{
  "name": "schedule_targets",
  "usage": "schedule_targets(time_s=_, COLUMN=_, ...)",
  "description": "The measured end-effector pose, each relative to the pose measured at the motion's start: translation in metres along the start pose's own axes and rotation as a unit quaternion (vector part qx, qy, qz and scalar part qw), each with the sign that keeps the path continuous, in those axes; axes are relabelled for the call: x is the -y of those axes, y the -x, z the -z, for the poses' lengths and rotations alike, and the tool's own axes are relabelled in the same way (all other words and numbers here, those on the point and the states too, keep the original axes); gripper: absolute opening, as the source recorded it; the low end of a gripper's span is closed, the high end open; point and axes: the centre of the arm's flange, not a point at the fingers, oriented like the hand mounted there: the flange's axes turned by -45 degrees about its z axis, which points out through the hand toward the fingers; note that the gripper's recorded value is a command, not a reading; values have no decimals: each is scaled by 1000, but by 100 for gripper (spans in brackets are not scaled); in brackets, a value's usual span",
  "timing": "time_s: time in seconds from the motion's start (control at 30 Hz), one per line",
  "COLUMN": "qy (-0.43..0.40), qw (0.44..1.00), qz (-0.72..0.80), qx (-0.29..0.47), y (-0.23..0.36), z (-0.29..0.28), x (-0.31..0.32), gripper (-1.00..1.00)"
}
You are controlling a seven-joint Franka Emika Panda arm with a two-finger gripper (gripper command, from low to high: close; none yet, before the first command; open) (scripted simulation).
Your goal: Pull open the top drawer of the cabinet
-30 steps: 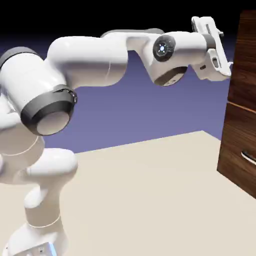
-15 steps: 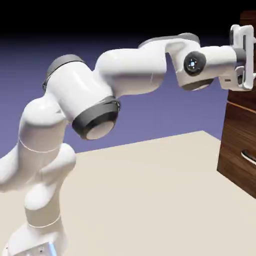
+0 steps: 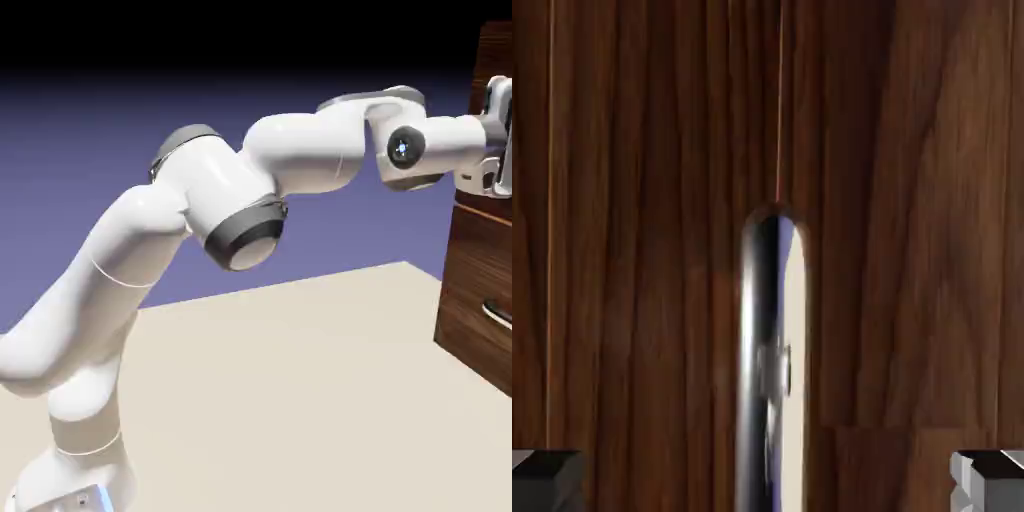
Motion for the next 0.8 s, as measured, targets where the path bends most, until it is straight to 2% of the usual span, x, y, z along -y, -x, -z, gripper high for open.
schedule_targets(time_s=0.5, qy=-2, qw=1000, qz=-3, qx=-4, y=5, z=-53, x=-1, gripper=0)
schedule_targets(time_s=0.53, qy=-2, qw=1000, qz=-3, qx=-4, y=5, z=-53, x=0, gripper=-100)
schedule_targets(time_s=0.8, qy=-3, qw=1000, qz=-3, qx=-4, y=5, z=-28, x=0, gripper=-100)
